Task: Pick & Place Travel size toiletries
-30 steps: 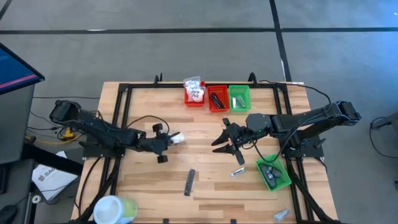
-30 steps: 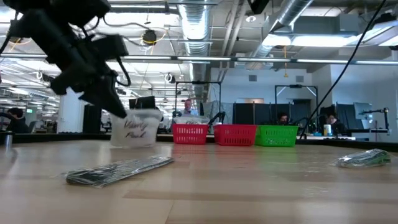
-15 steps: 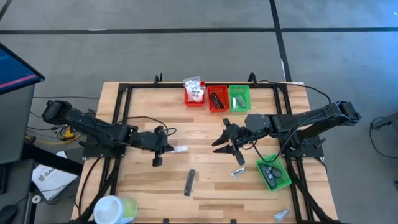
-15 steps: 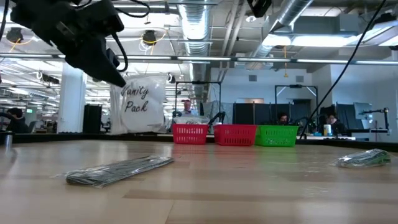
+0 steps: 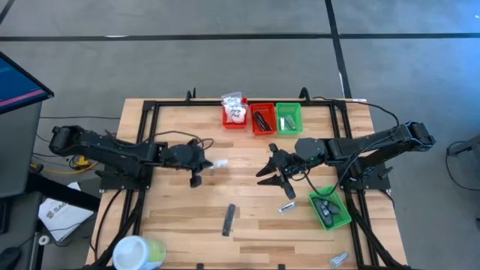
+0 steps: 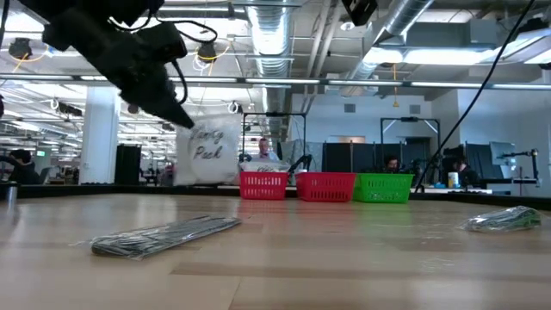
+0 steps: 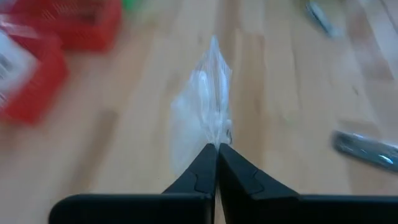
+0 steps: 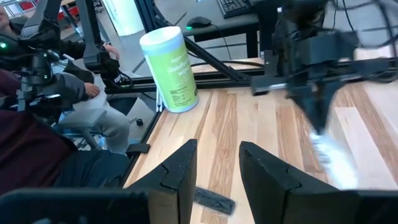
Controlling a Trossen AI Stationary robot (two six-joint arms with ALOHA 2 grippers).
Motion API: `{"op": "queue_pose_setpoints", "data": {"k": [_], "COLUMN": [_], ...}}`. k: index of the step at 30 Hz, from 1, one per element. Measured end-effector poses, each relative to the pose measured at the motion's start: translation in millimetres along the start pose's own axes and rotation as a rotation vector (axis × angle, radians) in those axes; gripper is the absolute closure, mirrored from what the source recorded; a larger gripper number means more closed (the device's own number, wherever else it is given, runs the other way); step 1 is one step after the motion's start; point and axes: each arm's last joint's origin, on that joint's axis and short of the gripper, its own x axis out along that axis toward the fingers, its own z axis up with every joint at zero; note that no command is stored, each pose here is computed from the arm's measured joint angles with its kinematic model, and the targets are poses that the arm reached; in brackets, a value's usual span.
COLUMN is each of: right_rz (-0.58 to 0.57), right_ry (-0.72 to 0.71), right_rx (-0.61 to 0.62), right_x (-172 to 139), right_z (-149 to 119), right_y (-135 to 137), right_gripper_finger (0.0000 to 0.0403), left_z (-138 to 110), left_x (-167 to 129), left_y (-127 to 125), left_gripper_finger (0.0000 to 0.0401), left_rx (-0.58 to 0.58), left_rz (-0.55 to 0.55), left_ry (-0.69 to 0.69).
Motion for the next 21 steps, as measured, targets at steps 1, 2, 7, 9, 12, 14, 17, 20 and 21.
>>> {"op": "queue_pose_setpoints", "data": {"k": [1,2,7,9,12,14,17,20,21], "right_rz": [0.0,0.0,0.0,0.0,0.0,0.0,-0.002,-0.004,-0.005], "right_ry": [0.0,0.0,0.0,0.0,0.0,0.002,0.01,0.019,0.023], "right_rx": [0.0,0.0,0.0,0.0,0.0,0.0,0.001,0.003,0.003], "right_x": [0,0,0,0,0,0,0,0,0], "right_z": [0,0,0,0,0,0,-1,-2,-2], "right_y": [0,0,0,0,0,0,0,0,-1], "right_gripper_finger": [0.029,0.029,0.029,0.029,0.029,0.029,0.029,0.029,0.029], "left_z": [3,6,21,26,36,42,54,65,70], "left_x": [1,1,3,0,-6,-8,-6,3,7], "left_y": [4,10,47,67,97,113,133,148,151], "left_gripper_finger": [0.04,0.04,0.04,0.04,0.04,0.04,0.04,0.04,0.04], "left_rx": [0.012,0.014,-0.019,-0.042,-0.085,-0.106,-0.105,-0.087,-0.077], "left_rz": [0.016,0.025,0.03,0.072,0.109,0.099,0.09,0.076,0.064], "left_ry": [-0.026,-0.054,-0.189,-0.208,-0.248,-0.268,-0.282,-0.276,-0.276]}}
